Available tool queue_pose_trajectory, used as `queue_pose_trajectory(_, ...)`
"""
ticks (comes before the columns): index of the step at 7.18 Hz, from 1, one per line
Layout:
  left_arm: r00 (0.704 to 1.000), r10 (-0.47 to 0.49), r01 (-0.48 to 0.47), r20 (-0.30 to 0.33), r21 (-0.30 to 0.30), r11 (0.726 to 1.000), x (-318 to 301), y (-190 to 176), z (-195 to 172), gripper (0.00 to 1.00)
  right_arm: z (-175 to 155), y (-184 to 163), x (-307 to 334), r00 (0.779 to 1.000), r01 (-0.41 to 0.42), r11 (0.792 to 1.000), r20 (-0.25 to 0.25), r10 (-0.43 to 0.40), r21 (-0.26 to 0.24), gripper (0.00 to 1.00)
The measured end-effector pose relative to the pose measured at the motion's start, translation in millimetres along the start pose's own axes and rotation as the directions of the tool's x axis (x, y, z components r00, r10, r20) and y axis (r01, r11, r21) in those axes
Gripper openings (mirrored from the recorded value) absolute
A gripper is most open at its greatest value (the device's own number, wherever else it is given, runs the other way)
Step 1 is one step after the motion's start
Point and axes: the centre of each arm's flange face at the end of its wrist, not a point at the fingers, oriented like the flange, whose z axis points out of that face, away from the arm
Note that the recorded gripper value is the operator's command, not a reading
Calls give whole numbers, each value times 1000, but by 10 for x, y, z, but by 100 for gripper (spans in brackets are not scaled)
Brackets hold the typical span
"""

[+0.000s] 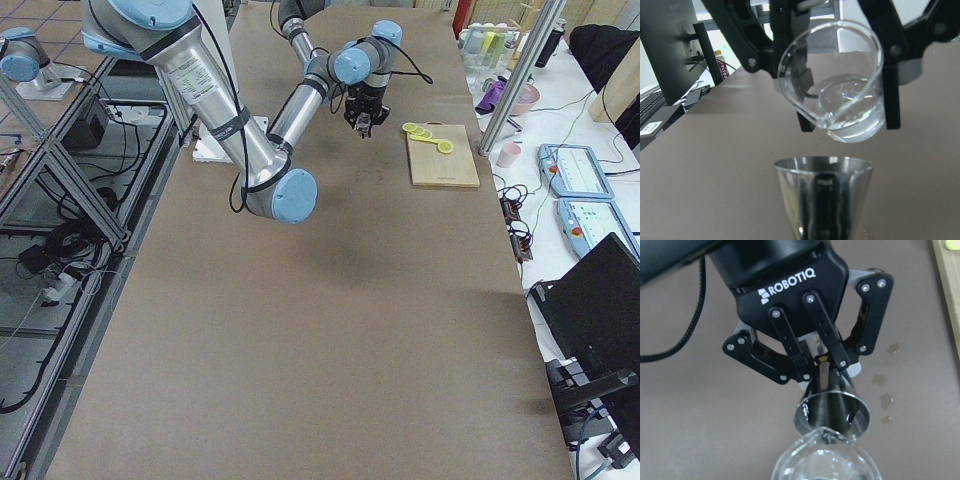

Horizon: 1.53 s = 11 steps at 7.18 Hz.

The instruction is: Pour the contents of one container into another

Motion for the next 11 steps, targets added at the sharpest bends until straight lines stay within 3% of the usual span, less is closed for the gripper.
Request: queue_pose_trajectory(11,1000,4,-4,-1,14,1000,6,-12,-14,0,-27,-315,78,999,24,986,28,-19,-167,0)
